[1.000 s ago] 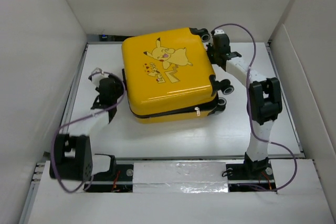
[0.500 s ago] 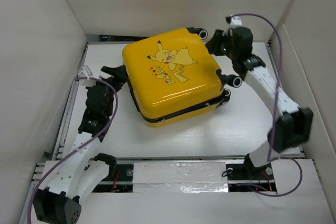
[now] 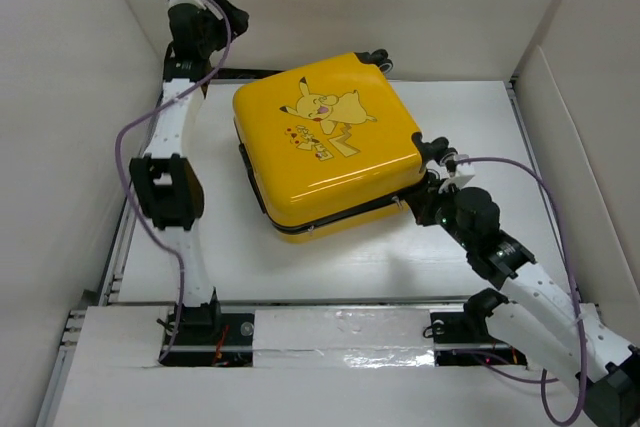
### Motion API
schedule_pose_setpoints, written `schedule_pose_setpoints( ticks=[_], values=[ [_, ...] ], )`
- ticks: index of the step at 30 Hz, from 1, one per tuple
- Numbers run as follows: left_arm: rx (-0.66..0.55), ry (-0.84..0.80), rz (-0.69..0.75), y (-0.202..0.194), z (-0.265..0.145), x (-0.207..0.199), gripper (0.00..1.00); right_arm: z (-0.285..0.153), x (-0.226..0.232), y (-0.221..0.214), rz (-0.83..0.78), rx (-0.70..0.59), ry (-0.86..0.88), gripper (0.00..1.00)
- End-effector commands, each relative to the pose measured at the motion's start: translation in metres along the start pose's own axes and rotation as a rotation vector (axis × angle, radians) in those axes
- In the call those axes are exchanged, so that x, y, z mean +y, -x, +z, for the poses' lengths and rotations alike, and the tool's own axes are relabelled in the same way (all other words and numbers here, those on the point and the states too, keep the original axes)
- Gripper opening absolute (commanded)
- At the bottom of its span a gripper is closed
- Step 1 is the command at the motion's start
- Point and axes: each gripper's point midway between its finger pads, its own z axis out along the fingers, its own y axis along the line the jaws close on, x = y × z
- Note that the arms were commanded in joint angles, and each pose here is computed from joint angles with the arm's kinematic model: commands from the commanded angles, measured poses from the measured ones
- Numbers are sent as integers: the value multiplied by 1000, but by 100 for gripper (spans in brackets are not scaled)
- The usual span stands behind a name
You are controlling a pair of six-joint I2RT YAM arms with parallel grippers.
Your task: Pack the luggage
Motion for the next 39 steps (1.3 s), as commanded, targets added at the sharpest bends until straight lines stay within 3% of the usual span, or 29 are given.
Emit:
schedule_pose_setpoints(
  ticks=[1,4,6,14,19,20,22,23,25,26,31,34,37,38,39],
  values=[
    [371,-46,87,-92,25,38,81,-4,-11,-22,38,33,-55,1],
    [402,-106,76,-100,40,51,81,2,-20,-32,27,68,-97,1],
    [450,-109,65,-127,47,68,80,6,-24,-34,14,77,-125,1],
    [571,-367,97,-178,40,43,80,59,-30,-15,-26,117,-144,2],
    [581,-330,-5,-206,18,52,79,93,-27,22,-34,-7,-115,2],
    [526,-346,-4,-186,8,36,78,99,-27,27,-40,-16,-104,2],
    [499,-289,-85,-202,-11,50,77,119,-23,44,-65,-38,-85,2],
    [431,-262,-88,-182,-21,43,75,126,-25,50,-70,-40,-87,2],
    [417,-180,-141,-203,-47,65,70,150,-22,68,-96,-41,-45,2],
    [357,-160,-173,-186,-58,57,67,159,-16,71,-101,-31,-20,2],
    [302,-8,-271,-211,-124,90,64,191,-14,93,-107,0,16,4],
    [199,107,-250,-186,-148,109,70,195,-24,111,-100,-19,-4,13],
    [24,165,-241,-133,-166,104,78,190,-30,125,-80,-24,4,31],
    [-80,170,-241,-100,-176,93,86,188,-31,127,-77,-16,5,44],
    [-131,166,-247,-82,-180,86,89,184,-31,135,-81,-19,11,51]
  ],
)
